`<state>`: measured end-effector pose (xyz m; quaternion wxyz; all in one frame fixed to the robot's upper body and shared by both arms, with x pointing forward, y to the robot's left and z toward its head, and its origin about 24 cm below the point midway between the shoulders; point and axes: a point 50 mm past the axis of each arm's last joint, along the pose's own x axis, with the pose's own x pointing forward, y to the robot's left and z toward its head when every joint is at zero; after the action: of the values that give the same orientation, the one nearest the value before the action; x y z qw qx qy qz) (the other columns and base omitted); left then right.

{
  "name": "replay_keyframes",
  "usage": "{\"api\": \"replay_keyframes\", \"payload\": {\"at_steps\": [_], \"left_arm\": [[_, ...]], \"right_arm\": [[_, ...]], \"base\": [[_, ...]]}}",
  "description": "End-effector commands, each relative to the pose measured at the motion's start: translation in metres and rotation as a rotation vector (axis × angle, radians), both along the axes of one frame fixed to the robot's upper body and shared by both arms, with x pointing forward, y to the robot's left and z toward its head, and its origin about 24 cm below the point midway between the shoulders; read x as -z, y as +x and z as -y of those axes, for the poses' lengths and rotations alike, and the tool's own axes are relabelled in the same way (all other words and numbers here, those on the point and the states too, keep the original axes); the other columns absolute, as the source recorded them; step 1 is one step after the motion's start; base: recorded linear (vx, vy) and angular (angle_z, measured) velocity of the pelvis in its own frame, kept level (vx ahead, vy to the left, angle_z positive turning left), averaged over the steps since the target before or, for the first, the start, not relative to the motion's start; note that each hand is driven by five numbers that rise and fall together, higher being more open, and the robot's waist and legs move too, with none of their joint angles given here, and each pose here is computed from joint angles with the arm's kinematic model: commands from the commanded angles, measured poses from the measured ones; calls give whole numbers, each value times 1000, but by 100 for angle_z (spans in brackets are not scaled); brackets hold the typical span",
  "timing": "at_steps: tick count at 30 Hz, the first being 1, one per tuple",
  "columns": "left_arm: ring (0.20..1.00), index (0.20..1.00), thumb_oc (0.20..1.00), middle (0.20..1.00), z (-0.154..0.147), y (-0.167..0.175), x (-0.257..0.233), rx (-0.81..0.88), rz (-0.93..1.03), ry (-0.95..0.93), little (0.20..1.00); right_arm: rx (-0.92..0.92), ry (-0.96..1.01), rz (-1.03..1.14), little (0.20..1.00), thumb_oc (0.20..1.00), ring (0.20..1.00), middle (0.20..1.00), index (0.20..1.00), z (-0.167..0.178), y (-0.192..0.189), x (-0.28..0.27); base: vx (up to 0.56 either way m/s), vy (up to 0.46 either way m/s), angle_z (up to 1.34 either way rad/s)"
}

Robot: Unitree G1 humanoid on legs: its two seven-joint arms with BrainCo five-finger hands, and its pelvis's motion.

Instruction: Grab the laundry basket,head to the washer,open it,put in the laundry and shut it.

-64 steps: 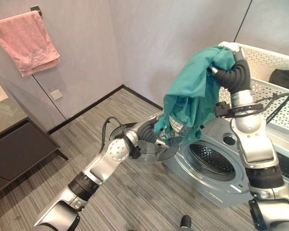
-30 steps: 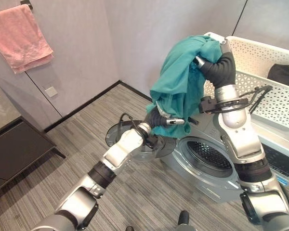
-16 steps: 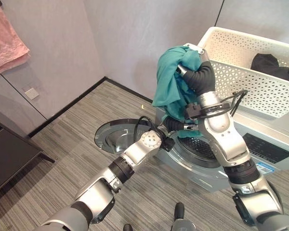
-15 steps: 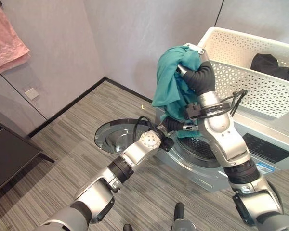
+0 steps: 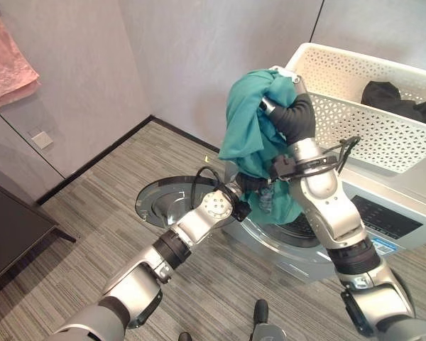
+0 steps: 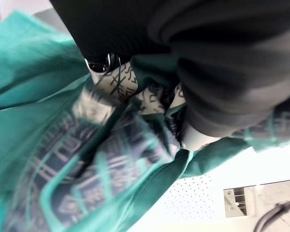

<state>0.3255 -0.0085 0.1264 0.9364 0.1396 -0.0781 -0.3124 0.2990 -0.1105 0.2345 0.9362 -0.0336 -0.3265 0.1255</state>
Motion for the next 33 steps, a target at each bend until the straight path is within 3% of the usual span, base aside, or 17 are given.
{"api": "replay_keyframes", "payload": {"at_steps": [1, 2, 3, 5, 9, 10, 12, 15, 16, 18, 21, 24, 28, 33], "left_arm": [[200, 200, 200, 200, 5, 6, -40, -23, 223, -55, 200], [200, 200, 200, 200, 0, 8, -42, -59, 261, -42, 200], [200, 200, 200, 200, 0, 8, -42, -60, 261, -41, 200], [200, 200, 200, 200, -14, 11, -57, -151, 433, 18, 200], [200, 200, 200, 200, -40, 15, -63, -285, 541, 38, 200], [200, 200, 200, 200, -57, 16, -77, -368, 759, 185, 200], [200, 200, 200, 200, -65, 16, -81, -398, 843, 248, 200], [200, 200, 200, 200, -87, 15, -93, -484, 987, 341, 200], [200, 200, 200, 200, -109, 10, -100, -551, 1053, 370, 200], [200, 200, 200, 200, -117, 6, -100, -569, 1055, 362, 200], [200, 200, 200, 200, -146, -9, -92, -623, 996, 273, 200], [200, 200, 200, 200, -157, -18, -90, -649, 1014, 287, 200], [200, 200, 200, 200, -173, -40, -71, -639, 1062, 412, 200], [200, 200, 200, 200, -173, -54, -55, -585, 1009, 413, 200]], "right_arm": [[-92, 79, 124, 354, 354, 354, 354, 354, -2, -16, -19], [-88, 73, 117, 947, 947, 947, 947, 947, 0, -16, -16], [-89, 72, 117, 1000, 1000, 1000, 1000, 1000, 0, -16, -16], [-97, 54, 120, 1000, 1000, 1000, 1000, 1000, 2, -20, -11], [-99, 53, 81, 1000, 1000, 1000, 1000, 1000, 14, -27, 5], [-113, 49, 71, 1000, 1000, 1000, 1000, 1000, 22, -31, 11], [-106, 39, 69, 1000, 1000, 1000, 1000, 1000, 29, -34, 14], [-17, 30, 66, 1000, 1000, 1000, 1000, 1000, 55, -43, 23], [116, 43, 78, 1000, 1000, 1000, 1000, 1000, 80, -50, 29], [166, 49, 68, 1000, 1000, 1000, 1000, 1000, 88, -54, 34], [427, -22, -37, 1000, 1000, 1000, 1000, 1000, 125, -62, 63], [476, -82, -129, 1000, 1000, 1000, 1000, 1000, 135, -68, 83], [549, -247, -553, 1000, 1000, 1000, 1000, 1000, 161, -88, 173], [561, -275, -919, 1000, 1000, 1000, 1000, 1000, 165, -118, 249]], "base": [[0, 0, 0], [0, 0, 0], [0, 0, 0], [-5, -12, -5], [-2, -7, -4], [0, 0, 0], [1, 2, -4], [3, 3, -1], [0, 0, 0], [0, 0, 0], [32, 13, -2], [0, 0, 0], [-12, 7, -5], [-12, 3, -9]]}}
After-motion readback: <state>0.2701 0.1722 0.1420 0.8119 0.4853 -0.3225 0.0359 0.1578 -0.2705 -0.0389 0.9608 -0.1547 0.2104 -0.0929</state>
